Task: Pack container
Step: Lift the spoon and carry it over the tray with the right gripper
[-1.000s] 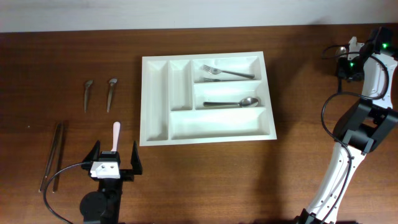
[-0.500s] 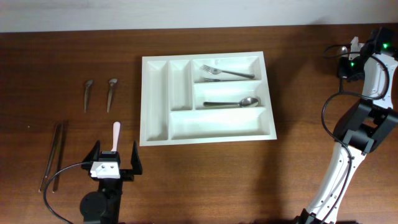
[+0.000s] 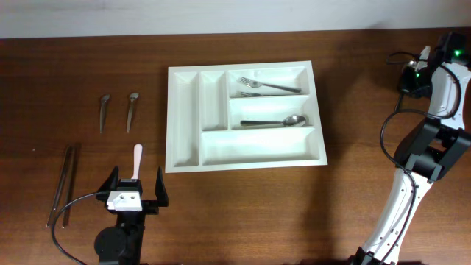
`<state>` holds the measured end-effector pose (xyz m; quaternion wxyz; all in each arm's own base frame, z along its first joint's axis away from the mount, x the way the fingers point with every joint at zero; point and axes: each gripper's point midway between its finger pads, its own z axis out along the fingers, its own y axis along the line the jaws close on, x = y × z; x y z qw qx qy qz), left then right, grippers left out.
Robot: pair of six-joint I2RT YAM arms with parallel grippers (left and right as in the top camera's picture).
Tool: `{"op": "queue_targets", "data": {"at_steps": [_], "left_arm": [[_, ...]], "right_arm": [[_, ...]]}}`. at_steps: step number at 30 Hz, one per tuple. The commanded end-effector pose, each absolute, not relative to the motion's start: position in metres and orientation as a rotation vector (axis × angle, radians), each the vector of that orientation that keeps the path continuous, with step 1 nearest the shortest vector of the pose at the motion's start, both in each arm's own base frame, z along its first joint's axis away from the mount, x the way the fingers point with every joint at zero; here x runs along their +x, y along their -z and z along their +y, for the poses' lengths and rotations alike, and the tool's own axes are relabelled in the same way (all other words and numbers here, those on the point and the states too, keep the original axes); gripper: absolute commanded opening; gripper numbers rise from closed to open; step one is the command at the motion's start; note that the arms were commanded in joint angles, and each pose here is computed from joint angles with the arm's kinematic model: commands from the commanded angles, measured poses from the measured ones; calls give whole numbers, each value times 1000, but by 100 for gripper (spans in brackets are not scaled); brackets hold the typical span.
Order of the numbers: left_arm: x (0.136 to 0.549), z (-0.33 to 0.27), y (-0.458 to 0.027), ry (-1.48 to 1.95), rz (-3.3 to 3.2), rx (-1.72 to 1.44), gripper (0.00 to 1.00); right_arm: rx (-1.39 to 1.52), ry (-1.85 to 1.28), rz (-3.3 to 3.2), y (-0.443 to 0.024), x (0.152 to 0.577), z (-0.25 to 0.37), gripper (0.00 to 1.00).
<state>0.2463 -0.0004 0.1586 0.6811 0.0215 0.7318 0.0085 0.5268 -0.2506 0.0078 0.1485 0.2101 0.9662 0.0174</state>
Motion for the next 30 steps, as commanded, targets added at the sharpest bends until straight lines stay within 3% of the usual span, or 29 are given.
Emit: {"op": "queue_targets", "data": {"at_steps": [1, 13, 30], "left_arm": [[246, -2, -158, -19, 1643, 67, 99], [246, -2, -158, -19, 1643, 67, 99], [246, -2, -158, -19, 1643, 67, 99]], "right_arm": [[710, -45, 2712, -42, 530, -253, 4], [897, -147, 2596, -149, 511, -211, 4], [715, -286, 2719, -161, 524, -81, 4]]}}
